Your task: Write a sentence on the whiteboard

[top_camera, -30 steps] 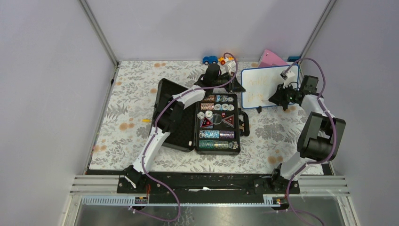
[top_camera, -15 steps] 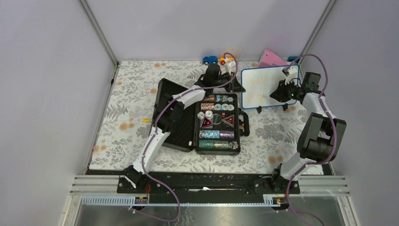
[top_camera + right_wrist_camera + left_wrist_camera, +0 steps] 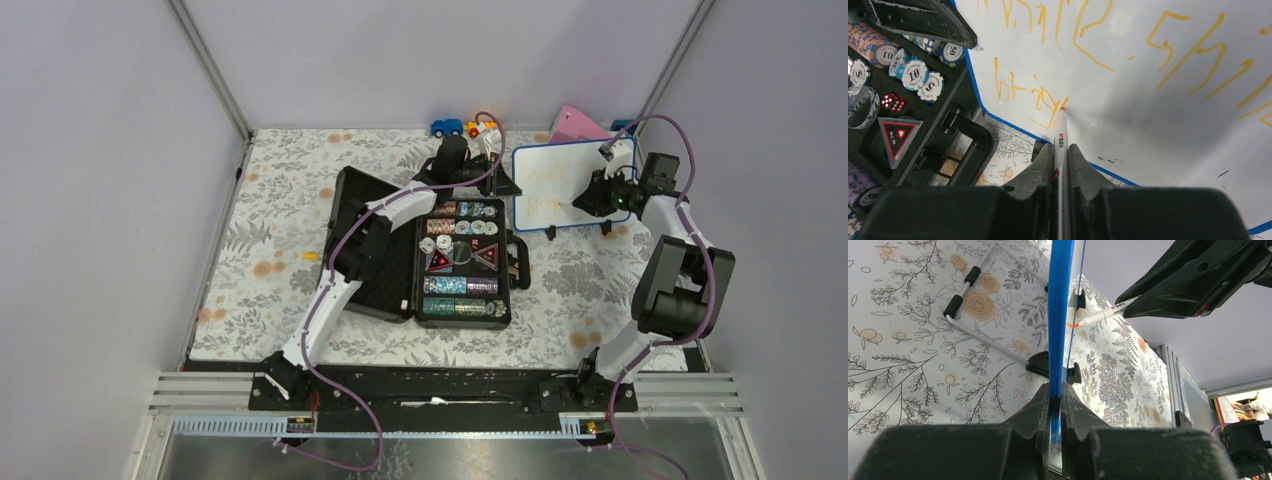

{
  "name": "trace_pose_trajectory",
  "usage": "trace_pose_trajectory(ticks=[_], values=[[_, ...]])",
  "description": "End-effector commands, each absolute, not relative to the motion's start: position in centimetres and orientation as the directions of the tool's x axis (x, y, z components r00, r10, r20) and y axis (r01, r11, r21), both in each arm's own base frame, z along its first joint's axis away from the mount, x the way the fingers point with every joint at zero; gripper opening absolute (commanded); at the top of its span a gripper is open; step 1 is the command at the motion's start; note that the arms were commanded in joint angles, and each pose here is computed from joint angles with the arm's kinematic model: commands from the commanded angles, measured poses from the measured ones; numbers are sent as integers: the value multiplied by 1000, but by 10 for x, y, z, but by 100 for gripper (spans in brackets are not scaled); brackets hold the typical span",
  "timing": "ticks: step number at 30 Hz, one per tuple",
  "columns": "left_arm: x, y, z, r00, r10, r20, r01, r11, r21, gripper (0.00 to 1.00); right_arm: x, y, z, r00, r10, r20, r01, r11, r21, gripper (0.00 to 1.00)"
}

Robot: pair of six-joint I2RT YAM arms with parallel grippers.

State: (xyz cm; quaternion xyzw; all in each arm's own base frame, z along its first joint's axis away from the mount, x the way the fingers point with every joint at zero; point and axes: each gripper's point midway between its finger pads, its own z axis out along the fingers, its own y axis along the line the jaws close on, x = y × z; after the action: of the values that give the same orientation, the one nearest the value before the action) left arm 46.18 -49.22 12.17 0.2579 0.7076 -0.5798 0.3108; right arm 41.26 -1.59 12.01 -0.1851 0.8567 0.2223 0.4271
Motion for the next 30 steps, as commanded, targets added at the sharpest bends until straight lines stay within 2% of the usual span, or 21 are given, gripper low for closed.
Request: trace_pose_trajectory(ticks=[1, 30], values=[[468, -482, 157, -645, -21, -763, 748, 185, -637, 0, 428, -13, 137, -517, -144, -844, -527, 830, 182, 0], [469, -482, 155, -648, -23, -762, 745, 190, -639, 0, 431, -37, 137, -518, -165, -840, -474, 872, 121, 0]])
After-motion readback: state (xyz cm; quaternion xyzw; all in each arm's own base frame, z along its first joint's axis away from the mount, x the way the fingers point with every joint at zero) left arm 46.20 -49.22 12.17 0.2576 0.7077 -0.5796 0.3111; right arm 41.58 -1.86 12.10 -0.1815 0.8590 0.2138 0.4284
